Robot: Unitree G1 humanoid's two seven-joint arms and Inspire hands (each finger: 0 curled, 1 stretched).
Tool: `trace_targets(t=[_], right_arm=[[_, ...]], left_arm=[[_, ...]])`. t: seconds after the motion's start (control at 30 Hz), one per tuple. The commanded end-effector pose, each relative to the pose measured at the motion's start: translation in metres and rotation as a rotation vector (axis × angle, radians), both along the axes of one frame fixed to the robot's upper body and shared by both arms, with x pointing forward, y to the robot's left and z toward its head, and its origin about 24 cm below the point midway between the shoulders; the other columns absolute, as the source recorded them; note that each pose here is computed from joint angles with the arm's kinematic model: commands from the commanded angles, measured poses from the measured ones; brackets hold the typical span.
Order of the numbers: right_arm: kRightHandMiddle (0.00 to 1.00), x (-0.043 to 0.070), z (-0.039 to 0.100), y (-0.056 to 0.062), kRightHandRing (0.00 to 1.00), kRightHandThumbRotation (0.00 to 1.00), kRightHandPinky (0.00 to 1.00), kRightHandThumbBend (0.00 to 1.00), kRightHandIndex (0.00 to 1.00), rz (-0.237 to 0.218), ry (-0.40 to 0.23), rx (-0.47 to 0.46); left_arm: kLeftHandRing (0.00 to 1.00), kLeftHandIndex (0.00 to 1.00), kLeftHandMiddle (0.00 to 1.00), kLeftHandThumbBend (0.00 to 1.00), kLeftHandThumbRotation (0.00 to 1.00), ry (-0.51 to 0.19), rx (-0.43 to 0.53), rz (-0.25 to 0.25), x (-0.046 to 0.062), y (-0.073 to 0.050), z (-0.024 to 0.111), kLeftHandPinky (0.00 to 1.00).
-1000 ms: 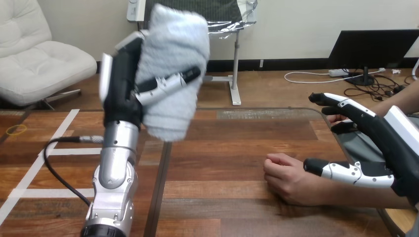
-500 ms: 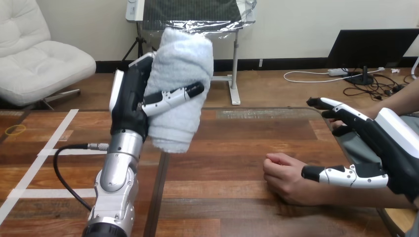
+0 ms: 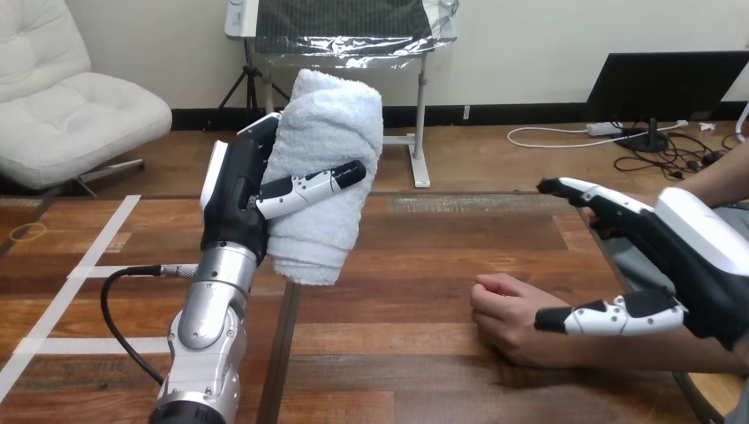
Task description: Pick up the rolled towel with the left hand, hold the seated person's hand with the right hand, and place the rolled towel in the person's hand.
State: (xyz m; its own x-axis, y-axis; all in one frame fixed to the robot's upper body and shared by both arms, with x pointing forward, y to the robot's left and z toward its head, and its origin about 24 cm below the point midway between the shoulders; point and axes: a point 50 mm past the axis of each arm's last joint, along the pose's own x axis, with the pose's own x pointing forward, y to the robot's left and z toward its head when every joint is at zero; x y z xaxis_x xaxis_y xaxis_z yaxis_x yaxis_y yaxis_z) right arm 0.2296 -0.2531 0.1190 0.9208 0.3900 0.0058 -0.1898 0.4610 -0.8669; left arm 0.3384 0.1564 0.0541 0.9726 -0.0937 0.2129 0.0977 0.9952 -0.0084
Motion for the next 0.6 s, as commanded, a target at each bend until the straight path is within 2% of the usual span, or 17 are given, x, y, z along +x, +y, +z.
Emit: trace_targets(t=[0.0, 0.57], right_arm=[[0.9, 0.014, 0.018, 0.003, 0.9, 0.39, 0.89, 0.96, 0.91, 0.041, -0.055, -0.067], [0.88, 0.026, 0.012, 0.001, 0.87, 0.36, 0.87, 1.0, 0.89, 0.069, -0.008, -0.169]], left_arm=[[0.34, 0.41, 0.4, 0.58, 0.0, -0.146, -0.031, -0.01, 0.018, -0.005, 0.041, 0.29], [0.33, 0.4, 0.39, 0.55, 0.0, -0.144, -0.027, -0.036, 0.015, -0.004, 0.038, 0.28]])
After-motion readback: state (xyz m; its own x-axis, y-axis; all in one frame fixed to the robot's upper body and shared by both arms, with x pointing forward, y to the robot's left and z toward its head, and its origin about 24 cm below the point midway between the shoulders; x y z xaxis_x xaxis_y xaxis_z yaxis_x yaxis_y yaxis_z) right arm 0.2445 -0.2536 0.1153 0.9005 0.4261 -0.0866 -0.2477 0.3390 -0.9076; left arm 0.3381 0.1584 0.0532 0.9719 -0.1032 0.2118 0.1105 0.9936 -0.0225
